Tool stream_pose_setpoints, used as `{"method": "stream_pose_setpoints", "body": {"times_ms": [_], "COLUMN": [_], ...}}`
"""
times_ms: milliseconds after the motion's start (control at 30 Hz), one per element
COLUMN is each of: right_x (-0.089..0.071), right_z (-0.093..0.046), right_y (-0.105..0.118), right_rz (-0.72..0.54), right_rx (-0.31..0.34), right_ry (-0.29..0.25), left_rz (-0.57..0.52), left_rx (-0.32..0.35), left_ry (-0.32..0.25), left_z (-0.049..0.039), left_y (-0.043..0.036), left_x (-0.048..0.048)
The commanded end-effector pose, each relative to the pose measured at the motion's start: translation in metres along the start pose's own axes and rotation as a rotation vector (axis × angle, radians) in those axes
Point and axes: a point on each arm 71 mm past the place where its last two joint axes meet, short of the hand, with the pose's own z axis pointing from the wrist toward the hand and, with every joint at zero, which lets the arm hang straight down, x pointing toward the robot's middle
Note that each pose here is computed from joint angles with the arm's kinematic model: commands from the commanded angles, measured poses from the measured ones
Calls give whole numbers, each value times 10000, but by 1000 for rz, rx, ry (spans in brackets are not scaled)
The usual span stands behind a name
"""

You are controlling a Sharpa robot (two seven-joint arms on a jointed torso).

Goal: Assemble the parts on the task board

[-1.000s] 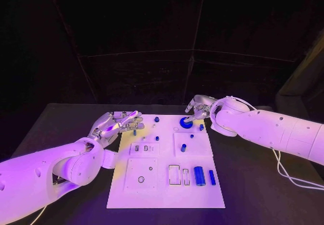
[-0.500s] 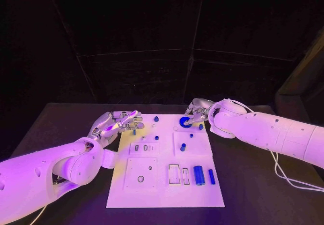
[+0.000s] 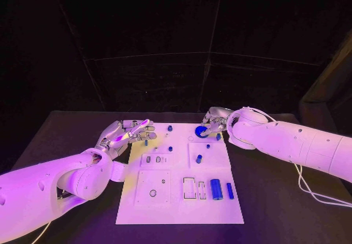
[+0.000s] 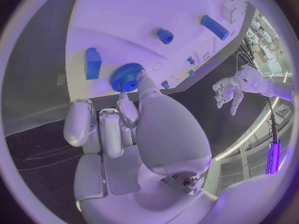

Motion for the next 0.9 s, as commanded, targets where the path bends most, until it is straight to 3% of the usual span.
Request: {"method": "stream_pose_setpoints", "body": {"times_ms": [33,433,900], "right_x": [8,23,-59], "right_z": [0,2,-20], "right_y": [27,38,149], "right_rz": [-20,-39,-66], "right_rx": [-20,-28,-96], "right_ry": [17,15,-136], "left_rz": [-7,-7,-8], "left_rx": [6,3,0], "left_ry": [13,14,16], "left_z": [3,1,-3], "left_y": [-9,-6,-4], "left_x": [13,10,8]}}
